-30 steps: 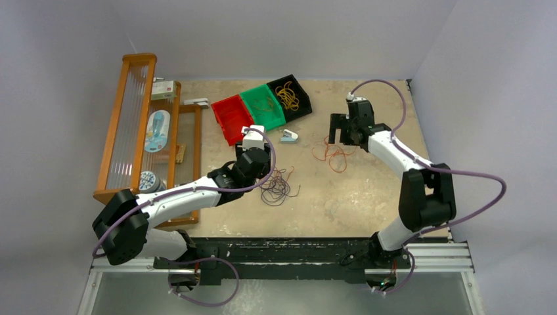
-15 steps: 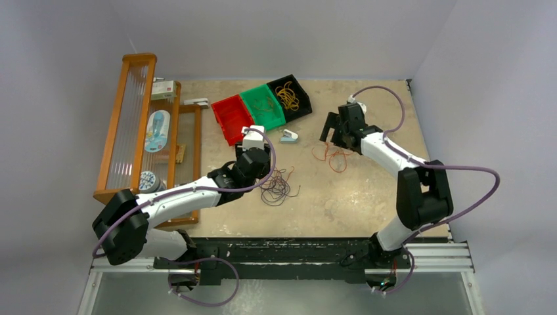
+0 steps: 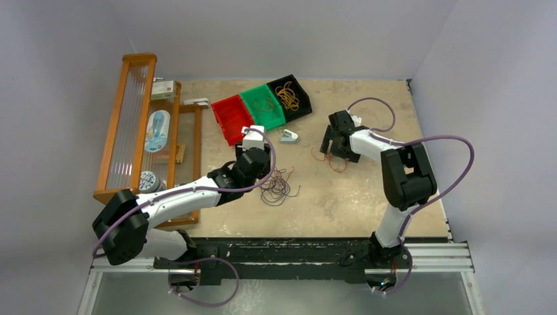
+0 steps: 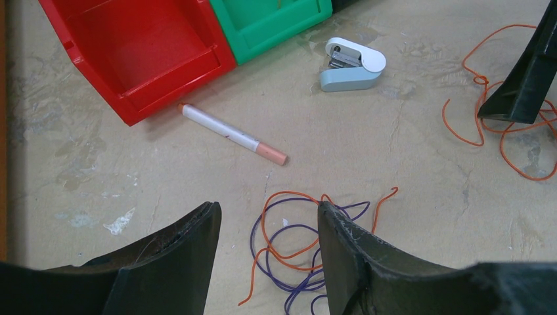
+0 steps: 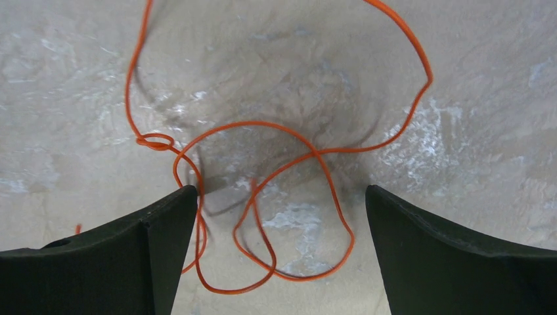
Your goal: Untangle the cables
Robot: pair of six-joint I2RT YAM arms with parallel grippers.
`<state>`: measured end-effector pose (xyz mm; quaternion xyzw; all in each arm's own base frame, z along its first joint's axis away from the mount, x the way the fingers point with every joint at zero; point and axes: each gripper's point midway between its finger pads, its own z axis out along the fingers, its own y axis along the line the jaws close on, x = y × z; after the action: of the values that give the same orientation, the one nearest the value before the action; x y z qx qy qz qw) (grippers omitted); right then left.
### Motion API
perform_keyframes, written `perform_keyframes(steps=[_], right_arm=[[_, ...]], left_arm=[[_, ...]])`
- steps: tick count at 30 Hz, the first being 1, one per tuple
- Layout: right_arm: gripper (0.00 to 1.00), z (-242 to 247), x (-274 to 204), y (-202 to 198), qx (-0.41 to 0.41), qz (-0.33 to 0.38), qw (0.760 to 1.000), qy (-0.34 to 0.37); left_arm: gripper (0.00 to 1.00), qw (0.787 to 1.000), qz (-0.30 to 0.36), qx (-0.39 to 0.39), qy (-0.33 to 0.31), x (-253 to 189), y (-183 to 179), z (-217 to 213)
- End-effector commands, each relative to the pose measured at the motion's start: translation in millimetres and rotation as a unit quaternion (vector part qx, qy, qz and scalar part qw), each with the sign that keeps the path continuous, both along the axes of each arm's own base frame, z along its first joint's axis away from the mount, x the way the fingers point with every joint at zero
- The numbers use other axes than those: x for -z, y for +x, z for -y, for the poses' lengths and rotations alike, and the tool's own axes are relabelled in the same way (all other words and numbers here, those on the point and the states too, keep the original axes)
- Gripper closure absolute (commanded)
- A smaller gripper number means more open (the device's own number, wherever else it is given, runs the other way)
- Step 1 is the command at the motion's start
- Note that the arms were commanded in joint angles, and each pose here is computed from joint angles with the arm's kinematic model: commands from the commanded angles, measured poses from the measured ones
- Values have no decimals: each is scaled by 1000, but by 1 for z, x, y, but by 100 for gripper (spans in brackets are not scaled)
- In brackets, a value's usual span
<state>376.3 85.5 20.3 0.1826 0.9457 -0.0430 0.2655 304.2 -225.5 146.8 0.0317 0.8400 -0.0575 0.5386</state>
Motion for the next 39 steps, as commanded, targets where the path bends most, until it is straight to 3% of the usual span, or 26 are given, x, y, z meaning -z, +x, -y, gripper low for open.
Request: perform_keyframes(steps=[1, 9, 23, 26, 32, 39], right_arm=[[1, -4, -12, 15, -13, 19, 1000, -5], [11, -3, 0, 5, -17, 2, 1000, -4], [87, -3, 16, -3, -27, 1, 999, 18], [97, -6, 2, 4, -43, 28, 998, 23], [100, -8, -61, 27, -73, 124, 989, 19], [100, -17, -163, 56, -118, 255, 960, 21]], left_arm=[[44, 1000, 18, -9, -10, -12, 5, 0], [44, 1000, 19, -9, -9, -13, 5, 0], [44, 1000, 19, -9, -15, -16, 6, 1], [44, 1000, 21, -14, -19, -20, 7, 1], [44, 998, 19, -44, -36, -27, 13, -8], [44, 992, 1, -97, -75, -28, 24, -37]])
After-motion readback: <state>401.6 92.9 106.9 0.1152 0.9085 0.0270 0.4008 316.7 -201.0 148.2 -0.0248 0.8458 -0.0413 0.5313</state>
